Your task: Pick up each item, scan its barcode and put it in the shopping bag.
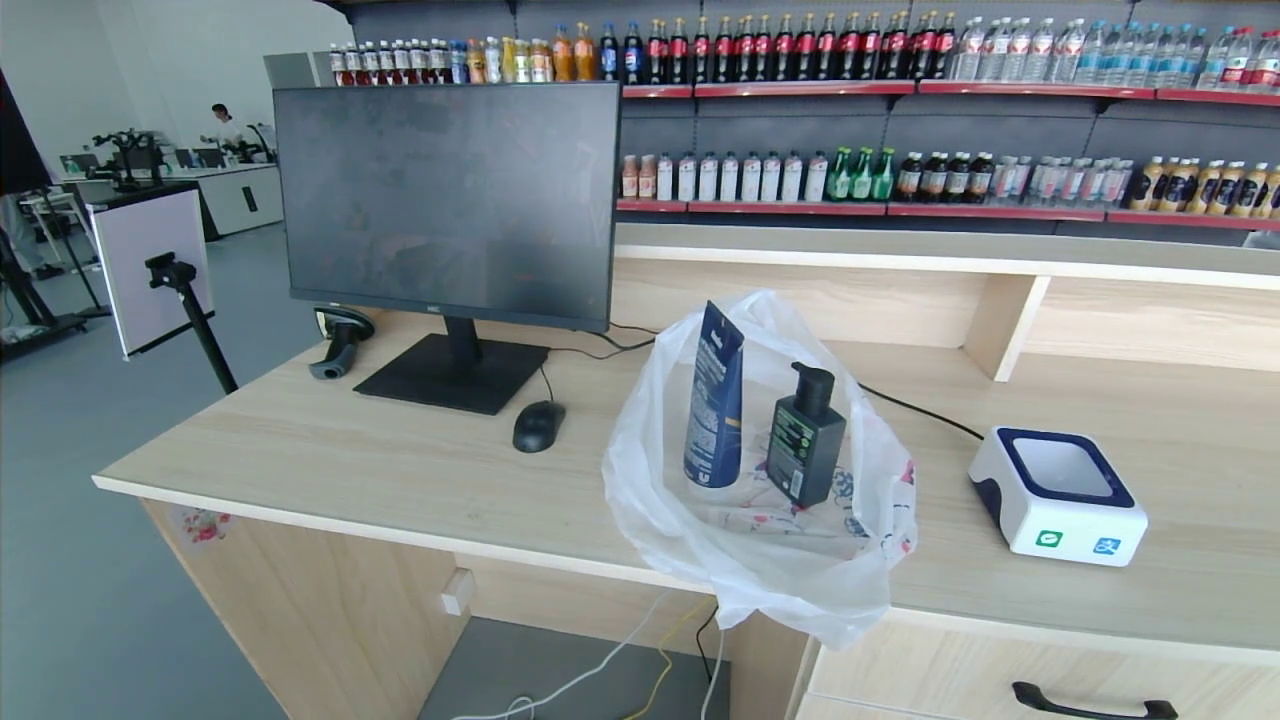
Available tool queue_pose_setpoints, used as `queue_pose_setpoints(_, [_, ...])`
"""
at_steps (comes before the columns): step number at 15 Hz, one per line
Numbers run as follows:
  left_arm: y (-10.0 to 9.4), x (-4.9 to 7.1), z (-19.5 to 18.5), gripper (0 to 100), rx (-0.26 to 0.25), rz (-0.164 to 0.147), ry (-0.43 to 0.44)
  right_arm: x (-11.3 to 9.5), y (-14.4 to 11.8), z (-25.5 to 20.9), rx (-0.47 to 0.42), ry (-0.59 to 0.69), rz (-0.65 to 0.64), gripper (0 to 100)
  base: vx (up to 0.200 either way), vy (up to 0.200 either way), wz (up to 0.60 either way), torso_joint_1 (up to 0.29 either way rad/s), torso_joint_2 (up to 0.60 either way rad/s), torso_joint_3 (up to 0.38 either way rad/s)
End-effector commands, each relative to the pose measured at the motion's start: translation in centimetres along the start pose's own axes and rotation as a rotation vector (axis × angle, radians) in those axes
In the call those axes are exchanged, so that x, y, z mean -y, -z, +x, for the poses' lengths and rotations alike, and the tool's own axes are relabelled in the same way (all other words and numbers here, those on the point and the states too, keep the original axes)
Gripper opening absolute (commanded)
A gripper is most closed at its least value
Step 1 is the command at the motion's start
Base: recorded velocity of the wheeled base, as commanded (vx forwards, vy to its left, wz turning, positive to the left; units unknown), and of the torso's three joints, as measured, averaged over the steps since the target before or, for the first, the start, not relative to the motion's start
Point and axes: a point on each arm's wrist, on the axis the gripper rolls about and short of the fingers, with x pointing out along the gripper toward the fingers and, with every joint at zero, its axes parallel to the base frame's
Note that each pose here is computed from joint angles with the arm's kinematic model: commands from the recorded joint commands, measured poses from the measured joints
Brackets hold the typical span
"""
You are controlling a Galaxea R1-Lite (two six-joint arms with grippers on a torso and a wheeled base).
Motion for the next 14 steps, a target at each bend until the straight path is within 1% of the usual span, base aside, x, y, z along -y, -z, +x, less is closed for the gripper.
queue_pose_setpoints(1, [0.01, 0.0, 0.0, 100, 0.0, 0.0, 0.0, -0.16, 0.26, -0.74, 0.099, 0.06, -0.007, 100, 0.0, 0.0, 0.0, 0.0, 0.0, 0.0])
queue_pose_setpoints(2, [-0.01, 0.0, 0.0, 100, 0.001, -0.001, -0.001, -0.16, 0.26, -0.74, 0.098, 0.059, -0.029, 100, 0.0, 0.0, 0.0, 0.0, 0.0, 0.0])
queue_pose_setpoints(4, [-0.01, 0.0, 0.0, 100, 0.001, -0.001, 0.0, -0.16, 0.26, -0.74, 0.099, 0.06, -0.017, 100, 0.0, 0.0, 0.0, 0.0, 0.0, 0.0])
queue_pose_setpoints(5, [-0.01, 0.0, 0.0, 100, 0.001, -0.003, -0.003, -0.14, 0.26, -0.74, 0.1, 0.065, 0.039, 100, -0.2, 0.0, 0.0, 0.002, 0.0, 0.002])
queue_pose_setpoints(6, [-0.01, 0.0, 0.0, 100, 0.001, -0.003, -0.001, -0.12, 0.26, -0.75, 0.101, 0.075, 0.059, 100, -0.2, 0.0, 0.0, 0.007, 0.0, 0.002])
queue_pose_setpoints(11, [0.01, 0.0, 0.0, 100, 0.0, -0.003, -0.003, -0.11, 0.27, -0.75, 0.1, 0.079, 0.044, 100, -0.2, 0.0, 0.0, 0.007, 0.0, 0.002])
queue_pose_setpoints(13, [0.01, 0.0, 0.0, 100, 0.0, -0.003, -0.001, -0.11, 0.25, -0.75, 0.102, 0.079, 0.046, 100, -0.2, 0.0, -0.6, -0.007, 0.0, 0.002])
queue_pose_setpoints(14, [0.01, 0.0, 0.0, 100, 0.0, -0.001, -0.001, -0.11, 0.25, -0.75, 0.102, 0.079, 0.044, 100, 0.0, 0.0, -0.6, -0.007, 0.0, 0.007])
